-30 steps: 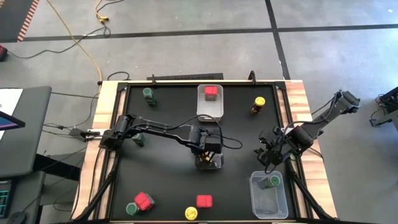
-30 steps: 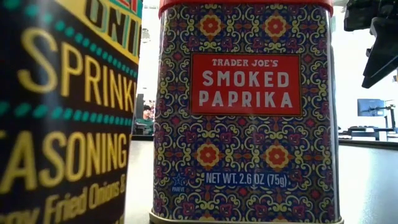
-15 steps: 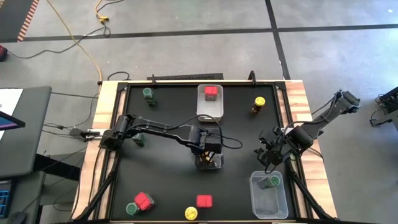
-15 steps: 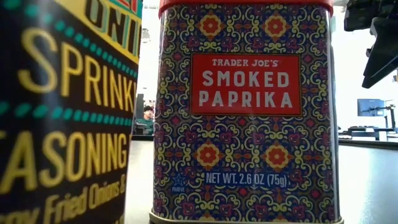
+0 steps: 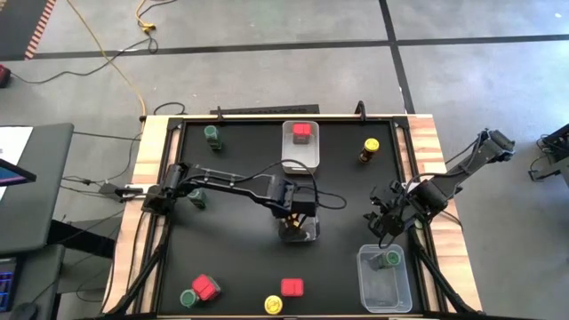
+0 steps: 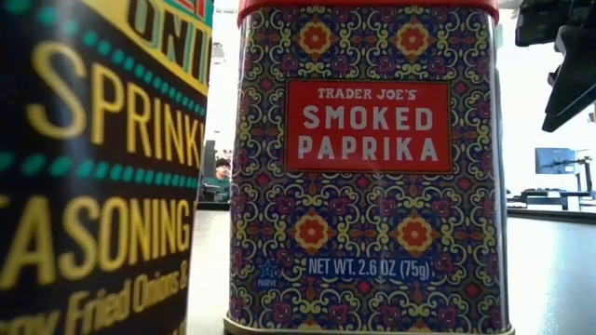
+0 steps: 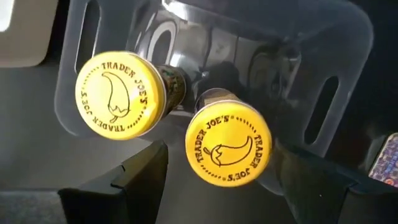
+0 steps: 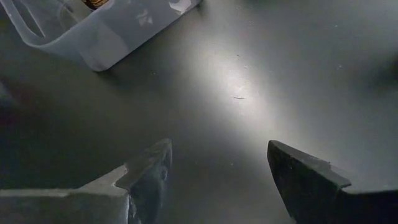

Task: Sort spices by type
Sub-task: Put the middle right green seasoning bottle into the transparent bin

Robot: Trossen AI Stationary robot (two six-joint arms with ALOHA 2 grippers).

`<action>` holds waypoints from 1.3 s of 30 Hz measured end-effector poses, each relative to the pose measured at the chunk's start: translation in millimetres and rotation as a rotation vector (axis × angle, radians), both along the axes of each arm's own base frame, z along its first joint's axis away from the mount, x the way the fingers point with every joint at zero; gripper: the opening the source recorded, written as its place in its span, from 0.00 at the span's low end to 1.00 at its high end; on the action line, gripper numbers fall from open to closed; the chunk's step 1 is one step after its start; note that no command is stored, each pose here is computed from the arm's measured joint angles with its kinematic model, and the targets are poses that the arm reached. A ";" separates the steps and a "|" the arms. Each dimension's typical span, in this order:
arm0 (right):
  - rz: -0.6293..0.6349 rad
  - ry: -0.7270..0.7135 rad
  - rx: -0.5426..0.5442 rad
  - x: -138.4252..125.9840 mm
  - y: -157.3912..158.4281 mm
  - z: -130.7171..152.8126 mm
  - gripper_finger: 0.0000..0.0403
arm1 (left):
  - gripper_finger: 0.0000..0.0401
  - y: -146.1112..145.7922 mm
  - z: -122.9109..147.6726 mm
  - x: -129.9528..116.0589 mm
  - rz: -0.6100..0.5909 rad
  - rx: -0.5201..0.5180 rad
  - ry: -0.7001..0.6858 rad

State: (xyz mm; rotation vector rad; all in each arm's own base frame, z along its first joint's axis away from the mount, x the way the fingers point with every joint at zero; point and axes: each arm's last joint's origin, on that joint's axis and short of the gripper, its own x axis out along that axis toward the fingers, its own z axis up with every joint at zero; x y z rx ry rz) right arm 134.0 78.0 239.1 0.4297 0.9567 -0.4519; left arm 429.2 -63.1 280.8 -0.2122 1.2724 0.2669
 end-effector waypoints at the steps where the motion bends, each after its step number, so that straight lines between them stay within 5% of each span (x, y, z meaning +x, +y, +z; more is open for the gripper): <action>1: 0.000 0.000 0.000 0.0 0.0 0.0 0.72 | 0.69 0.0 1.5 -0.1 0.000 0.000 -0.002; 32: 0.007 -0.020 0.011 1.9 1.3 0.9 0.72 | 0.69 5.1 36.7 -13.6 -0.030 0.037 0.020; 39: -0.016 -0.045 0.031 4.8 1.2 1.7 0.72 | 0.69 9.2 63.9 -28.7 -0.097 0.053 -0.044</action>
